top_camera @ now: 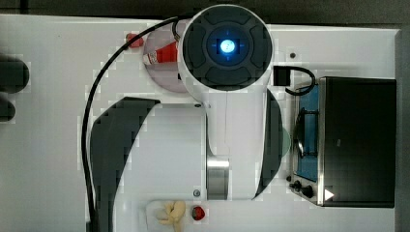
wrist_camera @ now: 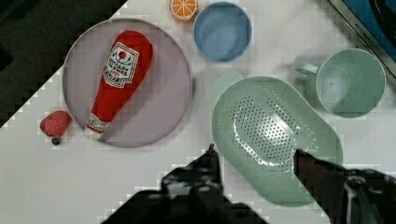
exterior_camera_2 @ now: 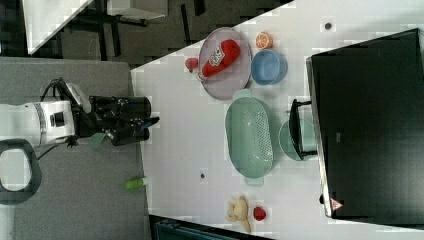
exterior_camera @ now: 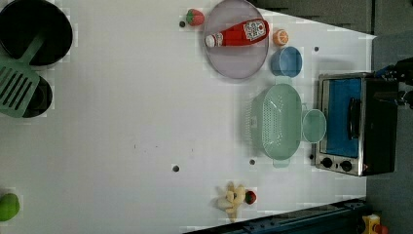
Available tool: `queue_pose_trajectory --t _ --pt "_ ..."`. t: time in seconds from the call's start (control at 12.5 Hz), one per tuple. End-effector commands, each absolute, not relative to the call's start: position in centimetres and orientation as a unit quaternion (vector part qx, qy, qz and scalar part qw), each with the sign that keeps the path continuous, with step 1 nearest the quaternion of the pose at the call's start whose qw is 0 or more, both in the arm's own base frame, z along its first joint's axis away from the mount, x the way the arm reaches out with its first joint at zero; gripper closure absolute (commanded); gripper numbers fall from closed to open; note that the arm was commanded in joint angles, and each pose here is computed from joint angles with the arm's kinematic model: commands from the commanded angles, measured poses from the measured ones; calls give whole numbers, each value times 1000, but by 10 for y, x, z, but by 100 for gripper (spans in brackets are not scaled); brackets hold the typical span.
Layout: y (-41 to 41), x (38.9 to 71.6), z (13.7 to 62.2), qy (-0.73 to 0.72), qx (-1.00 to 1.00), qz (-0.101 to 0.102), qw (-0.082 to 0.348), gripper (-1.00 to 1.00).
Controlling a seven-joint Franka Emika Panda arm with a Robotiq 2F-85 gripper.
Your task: Drag strainer right to left.
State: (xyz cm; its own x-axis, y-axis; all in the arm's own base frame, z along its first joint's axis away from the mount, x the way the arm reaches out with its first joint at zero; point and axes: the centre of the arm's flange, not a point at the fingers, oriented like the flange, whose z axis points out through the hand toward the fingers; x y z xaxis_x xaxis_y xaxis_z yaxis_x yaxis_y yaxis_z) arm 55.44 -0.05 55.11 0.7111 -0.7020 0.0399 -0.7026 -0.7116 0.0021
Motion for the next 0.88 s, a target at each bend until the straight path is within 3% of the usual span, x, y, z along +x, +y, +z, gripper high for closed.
queue_pose_trajectory --t 0.08,0.24,0.56,0.88 --pt "-37 387 596 -426 905 3 15 -60" --pt "-37 388 595 -426 905 2 15 -99" --pt "-36 405 560 -427 904 -16 24 -100" --pt "-34 441 454 -496 867 -30 34 -100"
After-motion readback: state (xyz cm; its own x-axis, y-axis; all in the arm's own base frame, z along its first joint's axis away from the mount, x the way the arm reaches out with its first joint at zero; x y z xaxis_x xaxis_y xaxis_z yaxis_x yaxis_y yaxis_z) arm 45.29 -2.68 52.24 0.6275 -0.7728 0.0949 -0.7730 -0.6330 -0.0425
